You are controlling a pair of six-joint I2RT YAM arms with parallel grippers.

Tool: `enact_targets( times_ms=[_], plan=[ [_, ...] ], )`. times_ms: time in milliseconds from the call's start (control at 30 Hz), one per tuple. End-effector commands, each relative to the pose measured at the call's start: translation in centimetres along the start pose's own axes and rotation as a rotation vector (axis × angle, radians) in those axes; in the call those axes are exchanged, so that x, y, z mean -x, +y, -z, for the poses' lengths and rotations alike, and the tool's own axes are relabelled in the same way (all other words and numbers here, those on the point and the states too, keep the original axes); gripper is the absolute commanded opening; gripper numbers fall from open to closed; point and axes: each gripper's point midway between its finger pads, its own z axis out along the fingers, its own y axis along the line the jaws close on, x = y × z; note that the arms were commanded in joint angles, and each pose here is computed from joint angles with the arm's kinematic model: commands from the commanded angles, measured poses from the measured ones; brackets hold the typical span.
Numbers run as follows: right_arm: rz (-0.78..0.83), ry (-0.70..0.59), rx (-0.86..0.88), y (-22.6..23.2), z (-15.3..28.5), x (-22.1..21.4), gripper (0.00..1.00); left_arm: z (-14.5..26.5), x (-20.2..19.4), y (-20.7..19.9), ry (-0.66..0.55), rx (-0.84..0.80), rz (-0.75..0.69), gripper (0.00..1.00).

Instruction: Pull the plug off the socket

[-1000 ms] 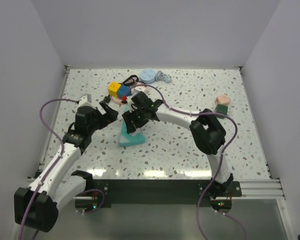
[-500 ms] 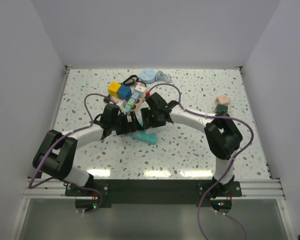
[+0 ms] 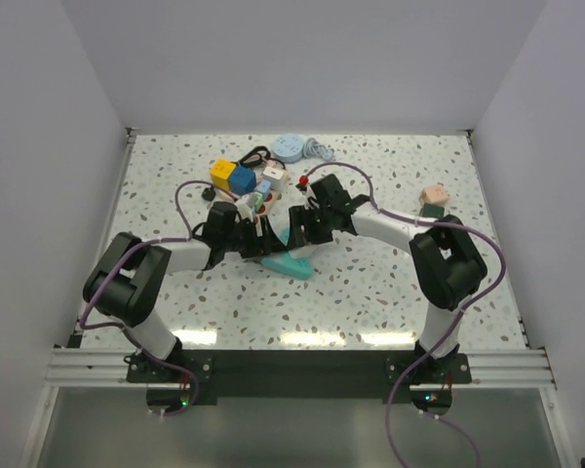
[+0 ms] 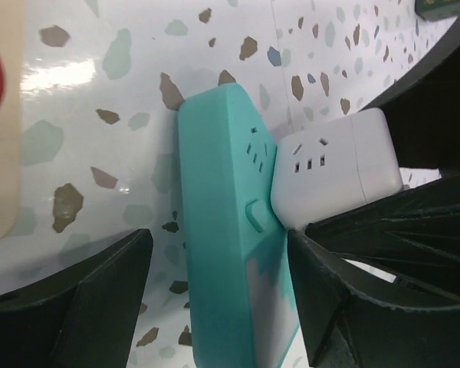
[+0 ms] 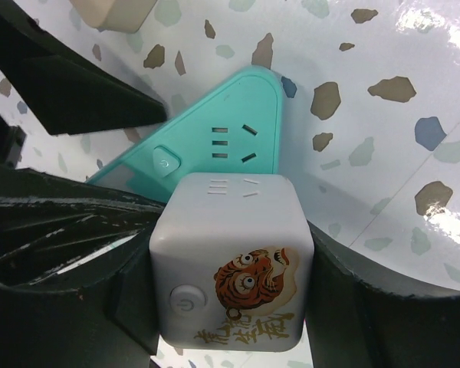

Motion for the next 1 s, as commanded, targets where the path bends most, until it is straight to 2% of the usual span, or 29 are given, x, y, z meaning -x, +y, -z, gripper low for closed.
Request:
enact_targets(
  times_ms=[0, 33, 67, 133, 167, 233, 267, 367, 600, 767, 967],
  plan=[
    [0.049, 0.036, 0.070, 0.6, -0.1, -0.8, 0.00, -0.9, -0.6, -2.8, 0.038, -0.152, -0.047, 0.74],
    [0.047, 0.048, 0.080, 0.8, -0.1, -1.0, 0.00, -1.1, -0.9, -3.1, 0.049, -0.163, -0.054, 0.69],
    [0.043, 0.055, 0.084, 0.8, -0.2, -1.1, 0.00, -1.3, -1.4, -3.6, 0.070, -0.182, -0.055, 0.60],
    [0.046, 0.054, 0.093, 1.1, -0.1, -0.8, 0.00, -1.6, -1.6, -3.9, 0.075, -0.196, -0.052, 0.51],
    [0.045, 0.061, 0.094, 1.1, -0.2, -0.9, 0.00, -1.7, -2.1, -3.9, 0.086, -0.201, -0.038, 0.41],
    [0.049, 0.068, 0.083, 1.1, 0.1, -0.6, 0.00, -1.7, -2.1, -4.1, 0.084, -0.212, -0.029, 0.30],
    [0.048, 0.071, 0.079, 1.1, 0.1, -0.5, 0.00, -1.8, -2.1, -4.0, 0.083, -0.208, -0.023, 0.18],
    [0.020, 0.067, 0.068, 0.7, 0.8, 0.4, 0.00, -2.0, -2.0, -3.3, 0.084, -0.163, -0.028, 0.00],
    [-0.097, -0.031, 0.106, -0.5, 6.0, 4.6, 0.00, -2.3, -3.0, 1.0, 0.116, 0.056, 0.000, 0.00],
    [-0.181, 0.014, 0.235, 0.2, 7.4, 5.7, 0.00, -2.6, -3.5, 1.8, 0.145, 0.088, 0.008, 0.00],
    [-0.136, -0.026, -0.023, -3.0, 8.6, 6.1, 0.00, -3.1, -3.0, 1.3, 0.143, 0.073, 0.011, 0.00]
  ],
)
